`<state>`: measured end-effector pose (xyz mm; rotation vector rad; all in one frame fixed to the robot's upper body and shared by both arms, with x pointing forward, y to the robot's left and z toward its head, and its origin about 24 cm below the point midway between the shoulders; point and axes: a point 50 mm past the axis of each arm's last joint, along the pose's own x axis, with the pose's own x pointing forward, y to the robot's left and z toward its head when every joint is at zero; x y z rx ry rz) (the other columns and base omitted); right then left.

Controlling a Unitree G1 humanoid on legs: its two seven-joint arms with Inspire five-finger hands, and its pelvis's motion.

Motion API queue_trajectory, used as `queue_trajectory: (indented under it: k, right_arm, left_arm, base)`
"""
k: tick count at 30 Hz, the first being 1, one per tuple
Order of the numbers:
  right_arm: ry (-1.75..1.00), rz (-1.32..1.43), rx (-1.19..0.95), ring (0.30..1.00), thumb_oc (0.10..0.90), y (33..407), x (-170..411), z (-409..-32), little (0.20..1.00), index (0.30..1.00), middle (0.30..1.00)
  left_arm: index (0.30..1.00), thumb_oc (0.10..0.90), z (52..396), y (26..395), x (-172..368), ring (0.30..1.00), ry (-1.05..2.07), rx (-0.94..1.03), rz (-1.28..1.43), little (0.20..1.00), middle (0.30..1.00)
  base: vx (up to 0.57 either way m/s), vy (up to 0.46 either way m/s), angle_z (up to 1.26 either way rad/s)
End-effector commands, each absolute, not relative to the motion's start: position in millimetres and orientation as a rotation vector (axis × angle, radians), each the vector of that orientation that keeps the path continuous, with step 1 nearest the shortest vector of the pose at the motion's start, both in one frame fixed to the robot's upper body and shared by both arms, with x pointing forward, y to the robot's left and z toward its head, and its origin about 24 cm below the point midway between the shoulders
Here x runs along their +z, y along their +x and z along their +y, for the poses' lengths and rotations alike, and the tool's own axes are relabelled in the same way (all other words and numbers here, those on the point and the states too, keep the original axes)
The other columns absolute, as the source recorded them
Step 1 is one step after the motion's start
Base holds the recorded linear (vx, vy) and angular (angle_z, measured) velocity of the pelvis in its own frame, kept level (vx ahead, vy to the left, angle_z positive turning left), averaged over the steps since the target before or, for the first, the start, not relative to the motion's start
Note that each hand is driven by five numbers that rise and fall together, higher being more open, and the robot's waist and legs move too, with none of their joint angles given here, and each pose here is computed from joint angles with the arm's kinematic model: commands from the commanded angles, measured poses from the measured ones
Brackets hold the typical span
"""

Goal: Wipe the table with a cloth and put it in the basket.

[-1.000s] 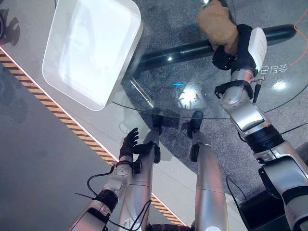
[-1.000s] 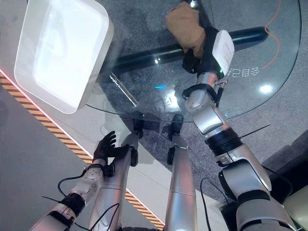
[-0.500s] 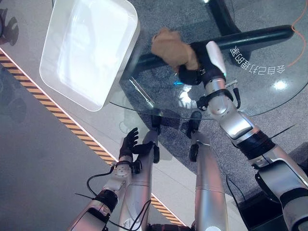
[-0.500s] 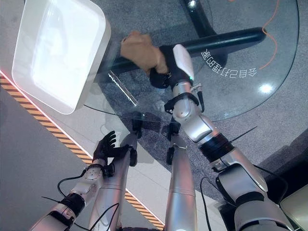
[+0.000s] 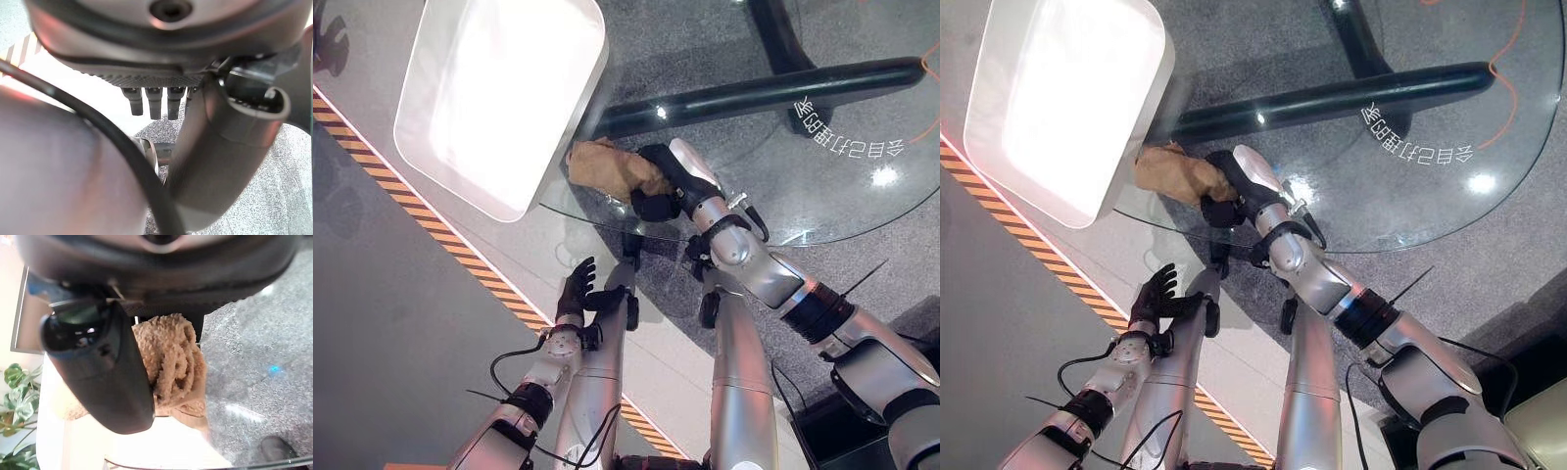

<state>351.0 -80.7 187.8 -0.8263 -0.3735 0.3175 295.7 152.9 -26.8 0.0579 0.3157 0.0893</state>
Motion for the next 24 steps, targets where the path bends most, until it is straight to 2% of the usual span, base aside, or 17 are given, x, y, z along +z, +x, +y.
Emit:
queue_trajectory:
  k: [1,8,12,18,24]
  right_arm:
    - [-0.756,-0.567,0.433,0.3,0.1,325,211,-57,0.2,0.3,0.3]
    - [-0.689,-0.592,0.246,0.3,0.1,334,219,-74,0.2,0.3,0.3]
    - [-0.661,-0.611,0.069,0.3,0.1,342,229,-93,0.2,0.3,0.3]
    - [-0.593,-0.625,-0.287,0.3,0.1,350,251,-145,0.2,0.3,0.3]
    - [-0.546,-0.628,-0.491,0.3,0.1,348,268,-184,0.2,0.3,0.3]
  left_arm:
    - [0.9,0.8,166,248,-75,0.9,0.144,0.109,0.52,0.9,0.9]
    - [0.9,0.8,165,249,-75,0.9,0.139,0.115,0.519,0.9,0.9]
    - [0.9,0.8,165,247,-77,0.9,0.138,0.12,0.524,0.9,0.9]
    - [0.9,0.8,168,240,-81,0.9,0.136,0.142,0.529,0.9,0.9]
    - [0.9,0.8,170,238,-81,0.9,0.135,0.155,0.53,0.9,0.9]
  base:
    - [0.0,0.0,0.0]
    - [0.0,0.0,0.0]
    - [0.0,0.0,0.0]
    - [0.0,0.0,0.0]
    - [0.0,-0.006,-0.01]
